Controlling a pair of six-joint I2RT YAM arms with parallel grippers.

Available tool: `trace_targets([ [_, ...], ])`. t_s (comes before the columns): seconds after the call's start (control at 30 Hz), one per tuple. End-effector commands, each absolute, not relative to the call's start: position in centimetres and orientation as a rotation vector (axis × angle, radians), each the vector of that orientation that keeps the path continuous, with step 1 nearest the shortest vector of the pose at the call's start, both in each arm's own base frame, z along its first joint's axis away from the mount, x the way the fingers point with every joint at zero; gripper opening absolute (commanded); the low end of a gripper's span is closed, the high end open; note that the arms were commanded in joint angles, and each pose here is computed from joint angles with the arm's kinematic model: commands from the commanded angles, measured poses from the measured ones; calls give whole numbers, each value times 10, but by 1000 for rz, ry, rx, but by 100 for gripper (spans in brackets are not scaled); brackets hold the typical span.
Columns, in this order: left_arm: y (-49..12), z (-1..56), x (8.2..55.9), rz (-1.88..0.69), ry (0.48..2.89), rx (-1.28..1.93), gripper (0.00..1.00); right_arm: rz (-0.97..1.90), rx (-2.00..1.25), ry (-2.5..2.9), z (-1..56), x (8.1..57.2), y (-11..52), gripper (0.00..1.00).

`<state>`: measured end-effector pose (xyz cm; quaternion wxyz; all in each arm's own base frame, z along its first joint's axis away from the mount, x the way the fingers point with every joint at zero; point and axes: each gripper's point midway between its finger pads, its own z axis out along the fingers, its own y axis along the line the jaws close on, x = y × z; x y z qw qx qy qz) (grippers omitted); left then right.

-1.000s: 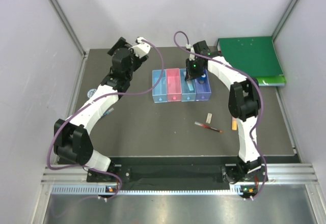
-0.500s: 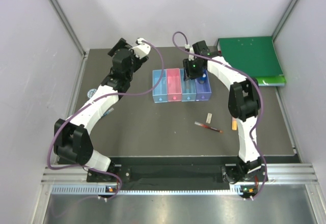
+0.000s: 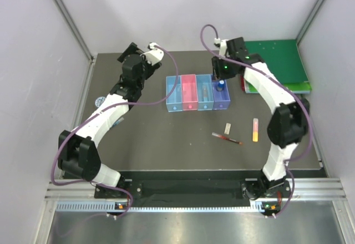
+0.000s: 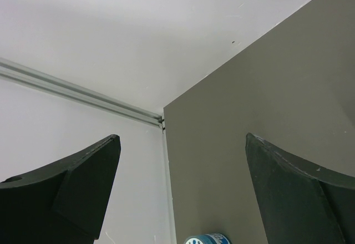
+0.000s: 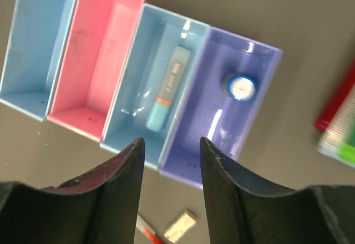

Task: Sort the stationery into containers
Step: Pick up the stationery from the center of the board.

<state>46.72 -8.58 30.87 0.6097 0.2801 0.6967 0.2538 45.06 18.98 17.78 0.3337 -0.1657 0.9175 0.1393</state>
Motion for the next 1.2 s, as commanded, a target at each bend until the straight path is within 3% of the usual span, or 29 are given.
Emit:
trace_targets([
  [0.0, -89, 339, 459, 544, 1527, 591, 99, 240, -360, 2357, 199, 430, 144, 45],
  [0.27, -97, 339, 457, 518, 1521, 619, 99, 67, -150, 2508, 144, 381, 71, 46],
  [0.67, -110, 337, 453, 510, 1528, 668, 99, -2, -8, 2686, 71, 303, 32, 48],
  [1.17, -131, 343, 456, 507, 1515, 710, 99, -25, 277, 2740, 43, 290, 0, 48],
])
